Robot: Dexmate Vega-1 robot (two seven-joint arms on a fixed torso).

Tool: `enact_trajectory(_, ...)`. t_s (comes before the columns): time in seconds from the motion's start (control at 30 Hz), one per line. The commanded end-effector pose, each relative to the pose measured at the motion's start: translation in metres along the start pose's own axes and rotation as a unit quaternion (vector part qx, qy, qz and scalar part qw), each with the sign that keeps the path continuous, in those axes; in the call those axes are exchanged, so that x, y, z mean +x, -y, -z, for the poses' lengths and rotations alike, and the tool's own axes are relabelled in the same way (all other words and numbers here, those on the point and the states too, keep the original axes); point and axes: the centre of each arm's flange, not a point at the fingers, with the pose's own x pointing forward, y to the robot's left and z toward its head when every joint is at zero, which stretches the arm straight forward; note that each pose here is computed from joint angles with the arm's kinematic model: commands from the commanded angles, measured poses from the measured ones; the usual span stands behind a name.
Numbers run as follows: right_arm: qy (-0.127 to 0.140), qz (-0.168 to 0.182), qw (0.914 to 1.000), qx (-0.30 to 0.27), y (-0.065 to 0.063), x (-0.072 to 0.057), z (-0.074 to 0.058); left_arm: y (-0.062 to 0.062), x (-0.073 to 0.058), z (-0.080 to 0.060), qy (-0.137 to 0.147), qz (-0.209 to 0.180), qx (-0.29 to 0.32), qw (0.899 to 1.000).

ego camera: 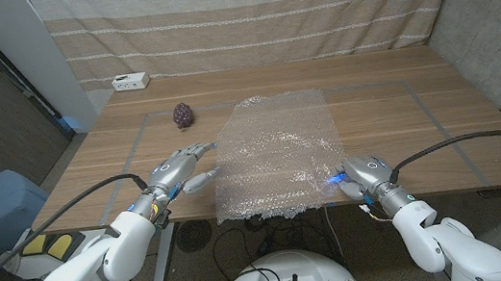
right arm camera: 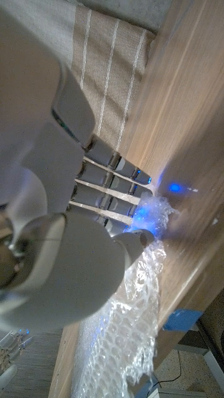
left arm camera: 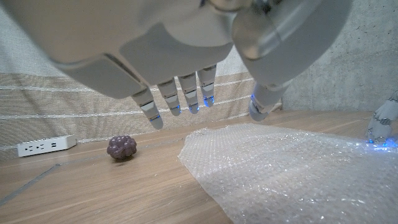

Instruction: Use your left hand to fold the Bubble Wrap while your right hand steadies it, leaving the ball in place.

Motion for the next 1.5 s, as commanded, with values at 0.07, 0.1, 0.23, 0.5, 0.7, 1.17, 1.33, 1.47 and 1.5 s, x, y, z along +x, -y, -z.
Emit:
enact_trajectory(0.07, 0.006, 0.073, 0.9970, 0.026, 0.006, 0.008, -0.002, 0.002, 0.005, -0.006, 0.012, 0.038, 0.043, 0.998)
enact_trajectory(0.1, 0.002, 0.081, 0.9963, 0.029, 0.007, 0.009, -0.003, 0.002, 0.005, -0.006, 0.013, 0.042, 0.047, 0.998)
enact_trajectory(0.23, -0.004, 0.096, 0.9949, 0.033, 0.008, 0.013, -0.005, 0.002, 0.006, -0.008, 0.020, 0.055, 0.063, 0.996)
enact_trajectory(0.5, -0.026, 0.134, 0.9902, 0.031, 0.012, 0.023, -0.012, 0.000, 0.006, -0.012, 0.028, 0.070, 0.103, 0.992)
enact_trajectory(0.7, -0.040, 0.156, 0.9858, 0.049, 0.015, 0.030, -0.013, -0.003, 0.005, -0.014, 0.013, 0.065, 0.167, 0.984)
enact_trajectory(1.17, -0.043, 0.158, 0.9820, 0.095, 0.022, 0.036, -0.009, 0.012, 0.013, -0.017, -0.013, 0.084, 0.250, 0.965)
enact_trajectory(1.33, -0.046, 0.157, 0.9803, 0.110, 0.022, 0.037, -0.006, 0.017, 0.016, -0.018, -0.011, 0.086, 0.256, 0.963)
enact_trajectory(1.47, -0.044, 0.158, 0.9803, 0.111, 0.022, 0.039, -0.006, 0.021, 0.019, -0.019, -0.008, 0.087, 0.252, 0.964)
enact_trajectory(1.5, -0.044, 0.159, 0.9799, 0.112, 0.022, 0.039, -0.006, 0.022, 0.020, -0.019, -0.006, 0.087, 0.245, 0.966)
